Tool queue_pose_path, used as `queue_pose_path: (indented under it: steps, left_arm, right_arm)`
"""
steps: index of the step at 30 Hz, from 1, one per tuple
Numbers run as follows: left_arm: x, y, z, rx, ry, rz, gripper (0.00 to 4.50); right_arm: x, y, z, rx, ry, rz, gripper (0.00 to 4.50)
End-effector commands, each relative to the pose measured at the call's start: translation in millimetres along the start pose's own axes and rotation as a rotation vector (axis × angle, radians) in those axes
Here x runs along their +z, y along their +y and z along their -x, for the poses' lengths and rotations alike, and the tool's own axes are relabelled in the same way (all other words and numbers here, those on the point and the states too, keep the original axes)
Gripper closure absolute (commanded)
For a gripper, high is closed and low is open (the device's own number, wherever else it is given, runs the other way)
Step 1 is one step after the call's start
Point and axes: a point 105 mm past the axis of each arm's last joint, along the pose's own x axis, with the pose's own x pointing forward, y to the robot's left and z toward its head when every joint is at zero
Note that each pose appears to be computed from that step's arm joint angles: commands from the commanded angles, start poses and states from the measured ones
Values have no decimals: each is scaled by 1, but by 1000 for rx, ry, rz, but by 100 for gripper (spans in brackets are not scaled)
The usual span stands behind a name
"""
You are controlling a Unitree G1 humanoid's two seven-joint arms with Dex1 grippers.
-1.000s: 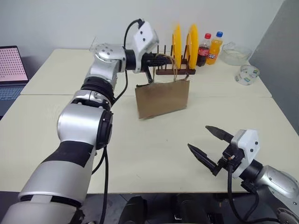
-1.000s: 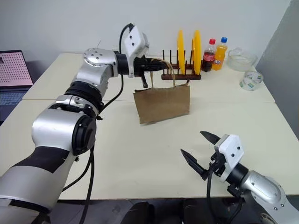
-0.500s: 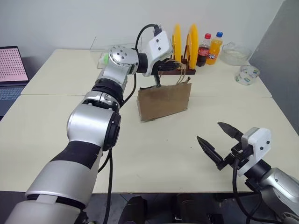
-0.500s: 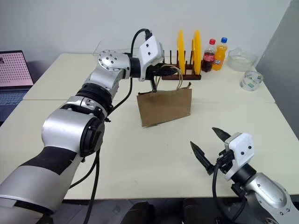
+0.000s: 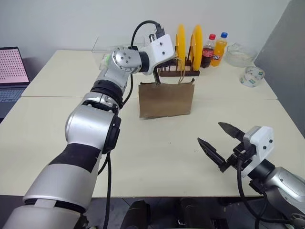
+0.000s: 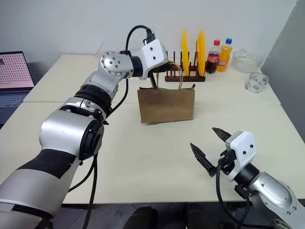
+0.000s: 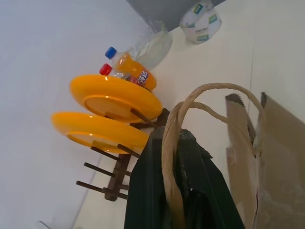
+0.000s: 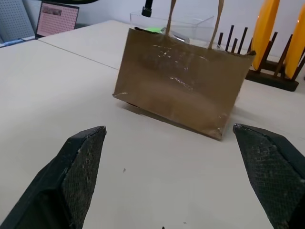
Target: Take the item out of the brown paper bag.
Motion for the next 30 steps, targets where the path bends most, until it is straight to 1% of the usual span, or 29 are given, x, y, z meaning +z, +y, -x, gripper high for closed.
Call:
queue_pose_path:
  steps: [1,9,12,13,15,16,17,19,21,26,30]
  left_arm:
    - [23,23,5,74,-47,-73,447]
    - [9,13,5,29,-6,-48,447]
    - [4,11,7,11,6,-25,394]
    - [3,11,8,4,9,-21,367]
    - [1,10,9,-2,15,-17,306]
    - [-1,10,11,-4,18,-12,268]
    - [-3,10,12,-5,20,-1,243]
    - [-6,10,15,-14,15,25,185]
    - [-6,11,20,-21,-10,63,118]
    - [-19,10,46,-81,-99,236,118]
    - [-36,2,71,-125,-147,322,118]
  right_arm:
    - [20,17,2,57,-67,45,0]
    - [19,19,0,74,-57,48,0]
    - [19,20,-1,79,-53,50,0]
    - [19,20,-1,81,-52,51,0]
    - [18,21,-1,85,-49,51,0]
    - [18,21,-1,88,-47,52,0]
    - [17,22,-2,91,-45,51,0]
    - [17,22,-2,95,-43,50,0]
    - [16,22,-2,93,-37,51,0]
    - [12,21,-7,116,-21,45,0]
    - [14,7,-21,123,-13,61,0]
